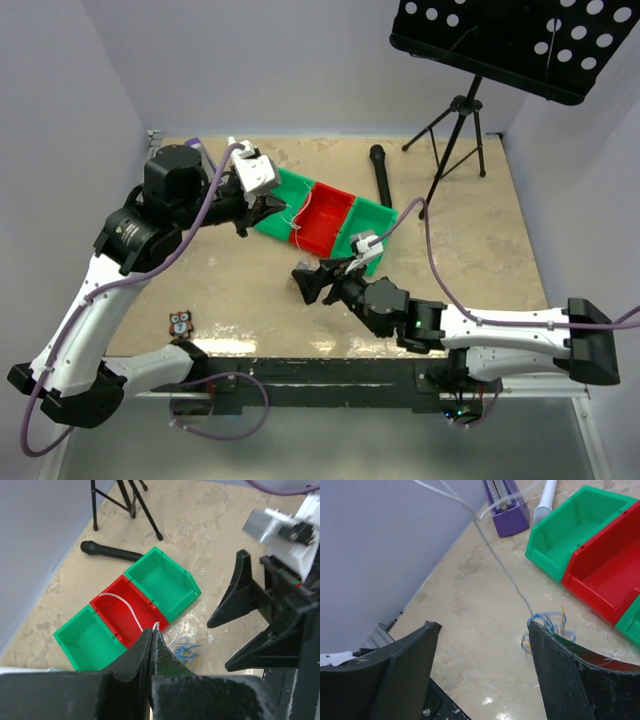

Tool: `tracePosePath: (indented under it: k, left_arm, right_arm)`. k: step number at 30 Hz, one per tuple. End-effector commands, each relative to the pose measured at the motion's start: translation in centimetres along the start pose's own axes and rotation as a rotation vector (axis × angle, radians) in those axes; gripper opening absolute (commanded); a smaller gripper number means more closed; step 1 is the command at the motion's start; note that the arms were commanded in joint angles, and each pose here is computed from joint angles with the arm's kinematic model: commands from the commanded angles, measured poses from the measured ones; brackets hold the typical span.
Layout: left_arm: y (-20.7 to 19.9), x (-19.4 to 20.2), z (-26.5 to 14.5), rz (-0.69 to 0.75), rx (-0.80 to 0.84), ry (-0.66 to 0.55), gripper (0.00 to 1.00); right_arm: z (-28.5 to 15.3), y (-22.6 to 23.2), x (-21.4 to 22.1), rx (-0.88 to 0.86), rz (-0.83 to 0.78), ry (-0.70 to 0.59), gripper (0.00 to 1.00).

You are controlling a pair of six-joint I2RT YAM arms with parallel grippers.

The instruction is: Untangle the cables

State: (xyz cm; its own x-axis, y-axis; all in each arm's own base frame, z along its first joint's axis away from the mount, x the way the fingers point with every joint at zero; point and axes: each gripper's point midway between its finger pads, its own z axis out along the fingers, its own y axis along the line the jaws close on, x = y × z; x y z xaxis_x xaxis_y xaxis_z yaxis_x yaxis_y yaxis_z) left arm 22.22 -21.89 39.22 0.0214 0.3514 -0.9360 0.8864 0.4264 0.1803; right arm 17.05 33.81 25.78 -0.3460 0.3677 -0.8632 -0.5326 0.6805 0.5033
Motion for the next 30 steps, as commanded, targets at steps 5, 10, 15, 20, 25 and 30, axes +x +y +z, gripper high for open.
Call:
tracePosePath:
  k: [5,10,15,20,25,30]
  left_arm:
    - [-1.4,-3.2,-0.6,0.008,0.086,-0.111,0.00]
    - [-2.0,-4.1,-1.1,0.010,0.115,-0.127,0.00]
    - [-2.3,-4.4,-1.2,0.008,0.139,-0.118,0.00]
    - [-2.6,-5.3,-1.7,0.016,0.155,-0.138,0.00]
    - [-2.1,-6.9,-2.6,0.047,0.122,-0.169,0.00]
    - [-1.4,-9.8,-4.1,0.094,0.072,-0.231,0.00]
  right_arm:
    - [2.4,0.6,1.3,0.028,-0.090,0.001,0.76]
    - [3.5,0.0,0.9,0.096,-0.109,-0.049,0.74]
    - [4.4,0.5,-0.1,0.111,-0.119,-0.098,0.71]
    - [5.3,0.9,0.7,0.112,-0.132,-0.092,0.59]
    - [5.2,-0.6,4.2,0.121,-0.121,-0.024,0.48]
    - [4.4,-2.7,8.1,0.133,-0.093,0.060,0.32]
